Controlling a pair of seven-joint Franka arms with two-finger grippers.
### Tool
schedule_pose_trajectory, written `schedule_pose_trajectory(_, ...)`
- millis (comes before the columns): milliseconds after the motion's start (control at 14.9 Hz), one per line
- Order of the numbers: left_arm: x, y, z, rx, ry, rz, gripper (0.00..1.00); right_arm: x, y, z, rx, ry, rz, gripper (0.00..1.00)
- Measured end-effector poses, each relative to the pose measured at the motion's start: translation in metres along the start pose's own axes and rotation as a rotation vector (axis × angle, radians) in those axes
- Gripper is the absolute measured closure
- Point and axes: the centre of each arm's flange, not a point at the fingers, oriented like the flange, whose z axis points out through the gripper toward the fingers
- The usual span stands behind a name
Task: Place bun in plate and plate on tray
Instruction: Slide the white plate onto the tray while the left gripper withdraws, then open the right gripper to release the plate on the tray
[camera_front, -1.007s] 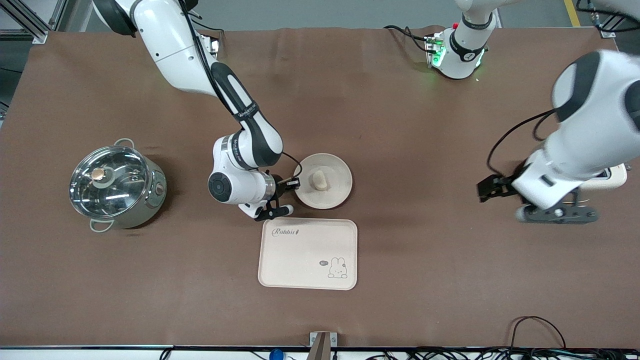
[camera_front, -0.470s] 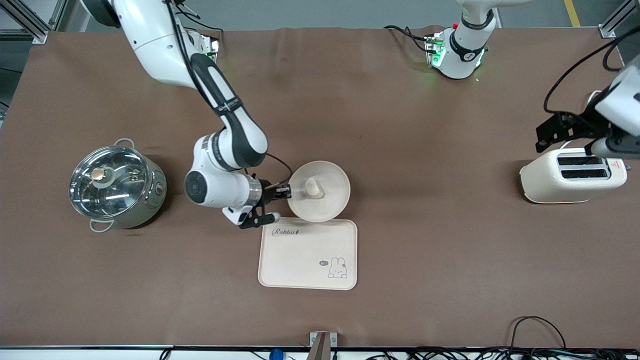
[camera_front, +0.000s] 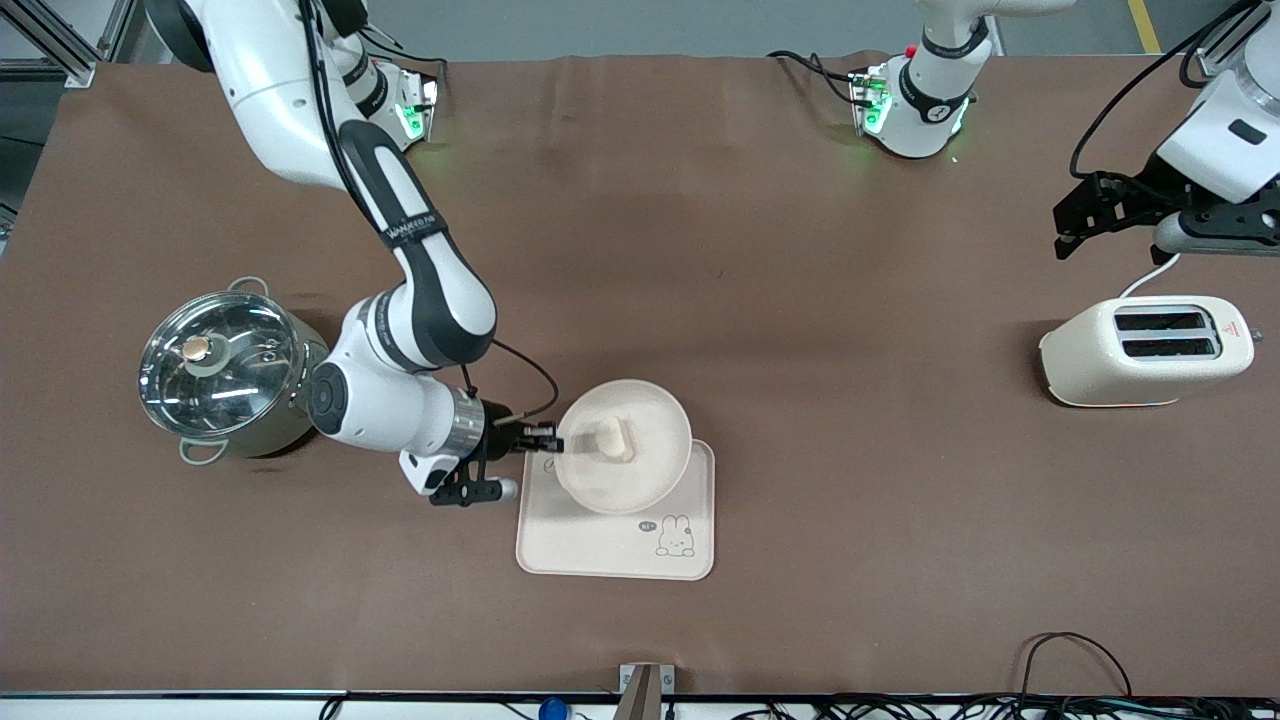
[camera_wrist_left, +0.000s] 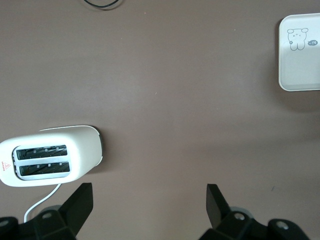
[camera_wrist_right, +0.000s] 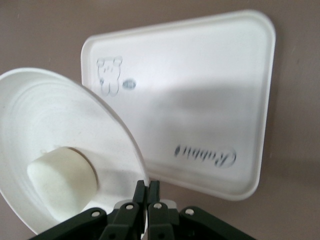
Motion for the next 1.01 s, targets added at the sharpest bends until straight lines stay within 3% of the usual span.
schedule_pose_trajectory(201, 0.001, 0.0, 0.001, -0.001, 0.019, 0.0, 0.0, 0.02, 0.019, 0.026, -0.016, 0.09, 0.016, 0.96)
schedule_pose_trajectory(336, 0.008, 0.003, -0.003, -0.003, 0.031, 0.004, 0.0, 0.028, 0.029, 0.042, -0.021, 0.102, 0.021, 0.96)
schedule_pose_trajectory(1007, 0.02, 0.001, -0.012, -0.003, 0.032, 0.043, 0.0, 0.027, 0.056, 0.083, -0.04, 0.038, 0.045, 0.96)
